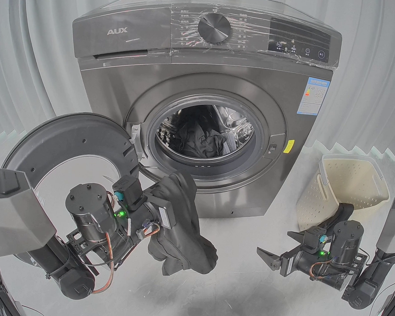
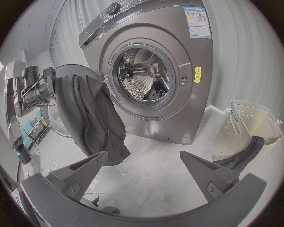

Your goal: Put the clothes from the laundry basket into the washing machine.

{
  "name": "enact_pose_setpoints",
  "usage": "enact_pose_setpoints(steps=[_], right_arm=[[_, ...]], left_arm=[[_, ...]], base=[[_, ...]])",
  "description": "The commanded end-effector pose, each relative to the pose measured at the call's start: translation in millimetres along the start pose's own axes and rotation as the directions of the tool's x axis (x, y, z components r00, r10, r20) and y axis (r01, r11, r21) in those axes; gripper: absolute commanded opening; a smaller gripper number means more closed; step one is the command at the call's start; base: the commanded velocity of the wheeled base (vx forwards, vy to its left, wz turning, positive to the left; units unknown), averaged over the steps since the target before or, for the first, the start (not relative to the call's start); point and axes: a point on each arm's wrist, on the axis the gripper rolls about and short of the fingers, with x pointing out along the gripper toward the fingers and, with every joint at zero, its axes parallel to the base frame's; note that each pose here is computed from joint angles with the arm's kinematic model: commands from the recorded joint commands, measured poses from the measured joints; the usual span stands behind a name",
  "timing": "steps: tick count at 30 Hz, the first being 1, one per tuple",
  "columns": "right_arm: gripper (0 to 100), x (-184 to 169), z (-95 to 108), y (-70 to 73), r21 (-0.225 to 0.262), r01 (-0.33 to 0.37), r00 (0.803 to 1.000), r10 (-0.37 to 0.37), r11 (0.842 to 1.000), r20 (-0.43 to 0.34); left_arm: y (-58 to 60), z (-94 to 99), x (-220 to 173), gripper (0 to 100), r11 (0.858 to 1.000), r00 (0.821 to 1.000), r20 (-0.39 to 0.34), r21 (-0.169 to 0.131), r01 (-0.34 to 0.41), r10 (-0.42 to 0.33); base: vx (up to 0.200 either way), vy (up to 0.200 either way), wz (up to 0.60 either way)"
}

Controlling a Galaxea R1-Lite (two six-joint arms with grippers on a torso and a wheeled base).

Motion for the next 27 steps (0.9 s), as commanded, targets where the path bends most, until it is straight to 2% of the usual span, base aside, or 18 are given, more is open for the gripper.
enact_pose_setpoints(steps=[1, 7, 10, 27], right_arm=[[100, 0.3, -0.5, 1.2, -0.002, -0.004, 1.000, 0.004, 1.000, -0.002], [100, -0.5, 0.9, 1.6, -0.002, -0.006, 1.000, 0.006, 1.000, 0.006], [100, -0.4, 0.4, 2.3, -0.003, -0.009, 1.000, 0.009, 1.000, 0.002], [100, -0.8, 0.9, 3.5, -0.005, -0.013, 1.000, 0.013, 1.000, 0.005]], left_arm=[[-2.9, -4.8, -0.6, 0, 1.000, 1.000, -0.017, 0.004, 0.007, -0.007], [-6.8, -5.5, -2.3, 0, 1.000, 1.000, -0.022, 0.002, 0.022, -0.022], [-7.7, -9.6, -3.6, 0, 1.000, 0.999, -0.039, 0.006, 0.026, -0.025], [-11.7, -7.8, -5.6, 0, 0.999, 0.999, -0.033, 0.005, 0.038, -0.038]], base=[[0.000, 0.000, 0.00], [0.000, 0.000, 0.00], [0.200, 0.000, 0.00], [0.000, 0.000, 0.00]])
